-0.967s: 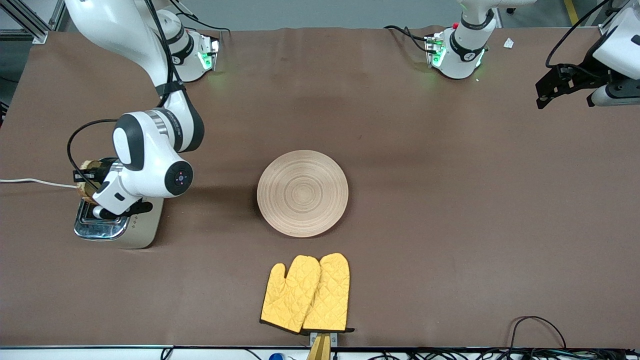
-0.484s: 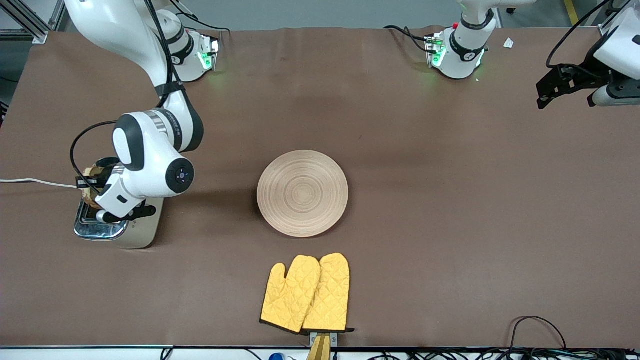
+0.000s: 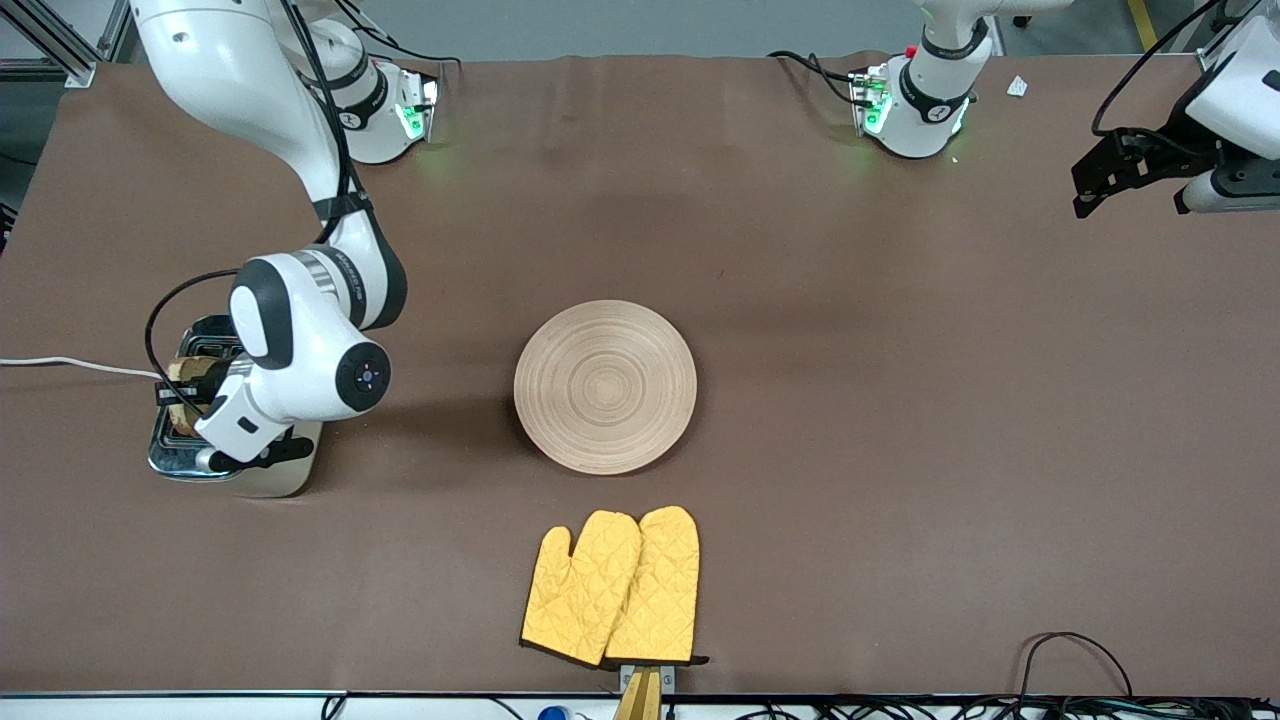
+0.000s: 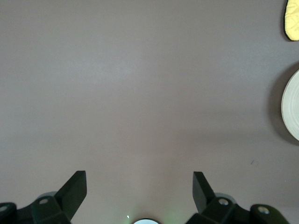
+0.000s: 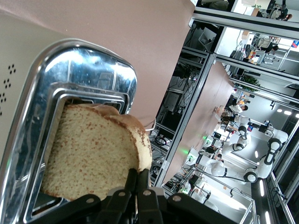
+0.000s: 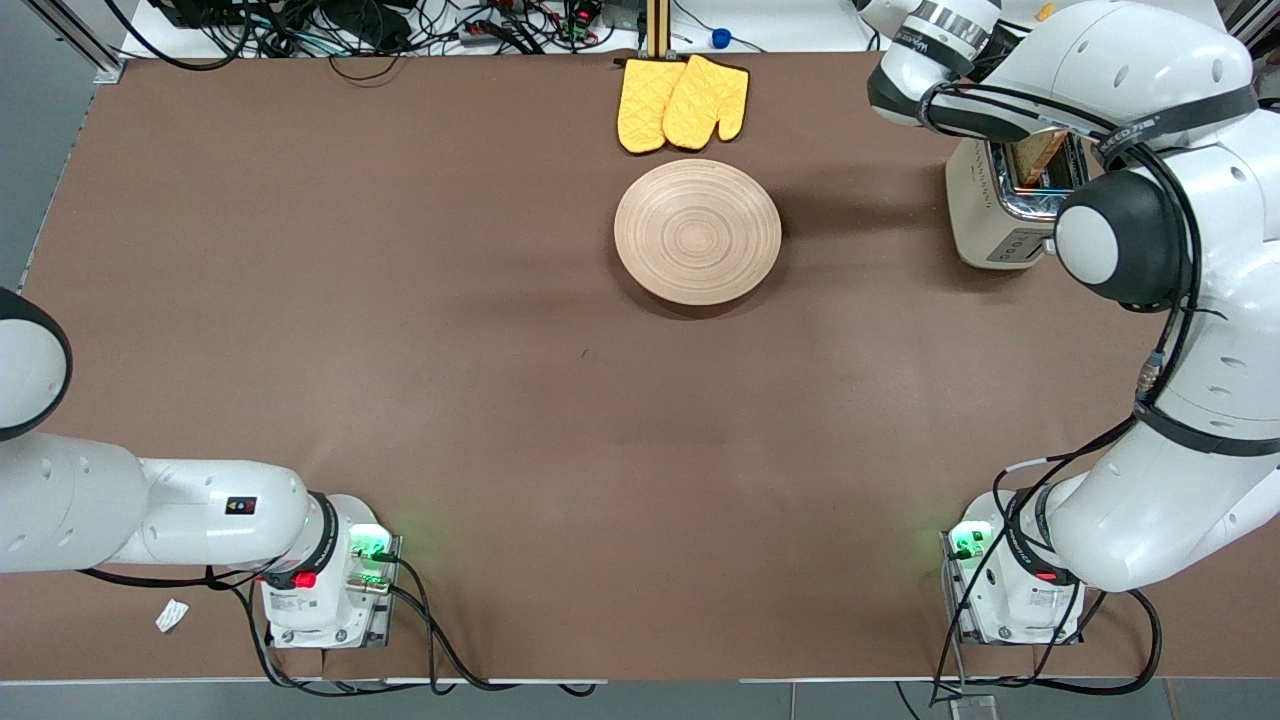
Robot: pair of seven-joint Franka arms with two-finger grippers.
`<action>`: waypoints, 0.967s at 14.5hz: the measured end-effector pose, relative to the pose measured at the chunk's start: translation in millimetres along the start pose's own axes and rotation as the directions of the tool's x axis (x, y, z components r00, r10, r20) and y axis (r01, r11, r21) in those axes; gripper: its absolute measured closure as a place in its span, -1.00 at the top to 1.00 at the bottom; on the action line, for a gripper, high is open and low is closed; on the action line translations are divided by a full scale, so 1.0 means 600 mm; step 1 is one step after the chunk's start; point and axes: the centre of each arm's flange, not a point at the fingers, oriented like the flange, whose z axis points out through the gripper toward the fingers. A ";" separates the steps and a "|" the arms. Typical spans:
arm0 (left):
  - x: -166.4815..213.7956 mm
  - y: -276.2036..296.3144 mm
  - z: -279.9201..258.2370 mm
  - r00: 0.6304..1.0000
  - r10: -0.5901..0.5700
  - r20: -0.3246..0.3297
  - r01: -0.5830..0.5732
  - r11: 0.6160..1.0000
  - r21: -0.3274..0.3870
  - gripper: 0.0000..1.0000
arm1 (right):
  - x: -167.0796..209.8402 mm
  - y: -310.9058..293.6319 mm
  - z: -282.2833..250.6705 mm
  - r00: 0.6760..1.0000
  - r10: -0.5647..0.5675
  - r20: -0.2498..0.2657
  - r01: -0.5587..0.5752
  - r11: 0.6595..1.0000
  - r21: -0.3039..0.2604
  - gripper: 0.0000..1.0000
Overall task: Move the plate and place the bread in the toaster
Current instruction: 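Lower the bread into the toaster slot with the right gripper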
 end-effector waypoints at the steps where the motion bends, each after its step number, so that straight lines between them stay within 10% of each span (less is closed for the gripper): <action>1: 0.000 0.000 0.000 1.000 0.001 0.000 -0.001 1.000 0.000 1.00 | 0.005 -0.001 0.002 1.000 0.001 0.002 -0.001 1.000 -0.001 -0.94; 10: 0.000 0.001 0.000 1.000 0.002 0.000 -0.002 1.000 0.000 1.00 | 0.015 -0.014 0.031 0.999 0.018 0.032 -0.023 0.986 0.167 -0.92; 14: 0.000 0.002 0.000 1.000 0.003 0.000 -0.003 1.000 0.000 1.00 | 0.023 0.013 0.004 0.996 0.084 0.032 -0.090 0.943 0.321 -0.58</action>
